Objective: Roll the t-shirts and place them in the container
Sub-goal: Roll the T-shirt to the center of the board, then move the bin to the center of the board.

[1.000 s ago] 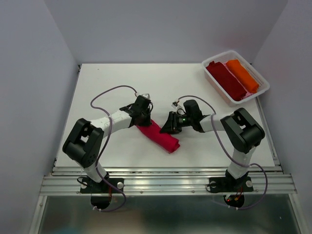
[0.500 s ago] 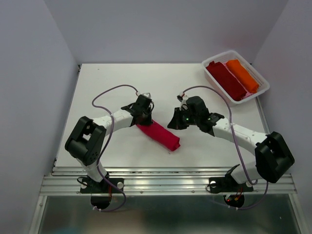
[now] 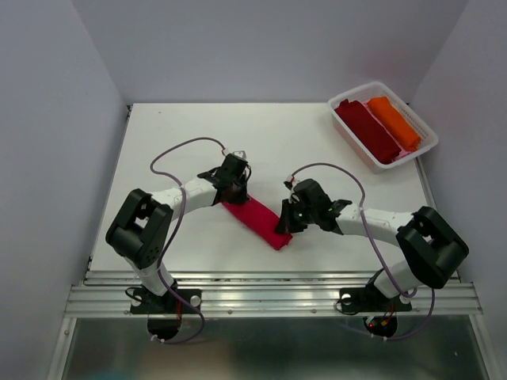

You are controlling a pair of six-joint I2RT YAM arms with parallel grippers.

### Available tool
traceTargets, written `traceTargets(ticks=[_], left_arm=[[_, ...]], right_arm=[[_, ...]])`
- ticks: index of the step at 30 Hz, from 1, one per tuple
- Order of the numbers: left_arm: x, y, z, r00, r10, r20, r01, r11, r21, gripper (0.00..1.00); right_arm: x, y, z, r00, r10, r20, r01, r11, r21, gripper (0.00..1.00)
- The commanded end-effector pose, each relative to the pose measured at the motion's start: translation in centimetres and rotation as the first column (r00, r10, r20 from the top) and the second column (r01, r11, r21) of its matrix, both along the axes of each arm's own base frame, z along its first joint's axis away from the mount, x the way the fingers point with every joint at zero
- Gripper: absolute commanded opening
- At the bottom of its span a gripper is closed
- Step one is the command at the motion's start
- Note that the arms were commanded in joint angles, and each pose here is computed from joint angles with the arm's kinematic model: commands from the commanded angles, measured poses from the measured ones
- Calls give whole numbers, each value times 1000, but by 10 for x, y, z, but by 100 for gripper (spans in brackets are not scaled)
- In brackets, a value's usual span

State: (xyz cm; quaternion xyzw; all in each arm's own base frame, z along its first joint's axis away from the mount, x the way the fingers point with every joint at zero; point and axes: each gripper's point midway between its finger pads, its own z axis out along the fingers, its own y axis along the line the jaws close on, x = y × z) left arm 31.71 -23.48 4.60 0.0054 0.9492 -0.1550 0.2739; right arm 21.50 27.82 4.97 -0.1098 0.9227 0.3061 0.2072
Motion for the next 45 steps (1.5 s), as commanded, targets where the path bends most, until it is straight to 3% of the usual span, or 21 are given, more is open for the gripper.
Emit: traceTargets(ticks=[1, 9, 18, 34, 40, 45], left_arm=[[6, 5, 9, 1000, 0, 23, -1, 999, 45, 0], [12, 7, 26, 998, 17, 56, -20, 998, 53, 0], [25, 10, 104, 974, 58, 217, -55, 998, -21, 0], [4, 21, 91, 986, 46, 162, -47, 999, 2, 0], [-14, 21, 82, 992, 19, 124, -16, 1000, -27, 0], [-25, 17, 71, 996, -13, 90, 17, 999, -49, 0]], right_arm=[[-8, -19, -34, 998, -43, -35, 40, 995, -86, 1], [-5, -16, -14, 999, -44, 24, 46, 995, -93, 1], [5, -4, 35, 993, -38, 108, 43, 998, -40, 1], [24, 56, 82, 983, 33, 179, -49, 995, 89, 1], [32, 68, 64, 986, 36, 165, -48, 996, 70, 1], [28, 59, 5, 996, 31, 88, -29, 999, -20, 1]])
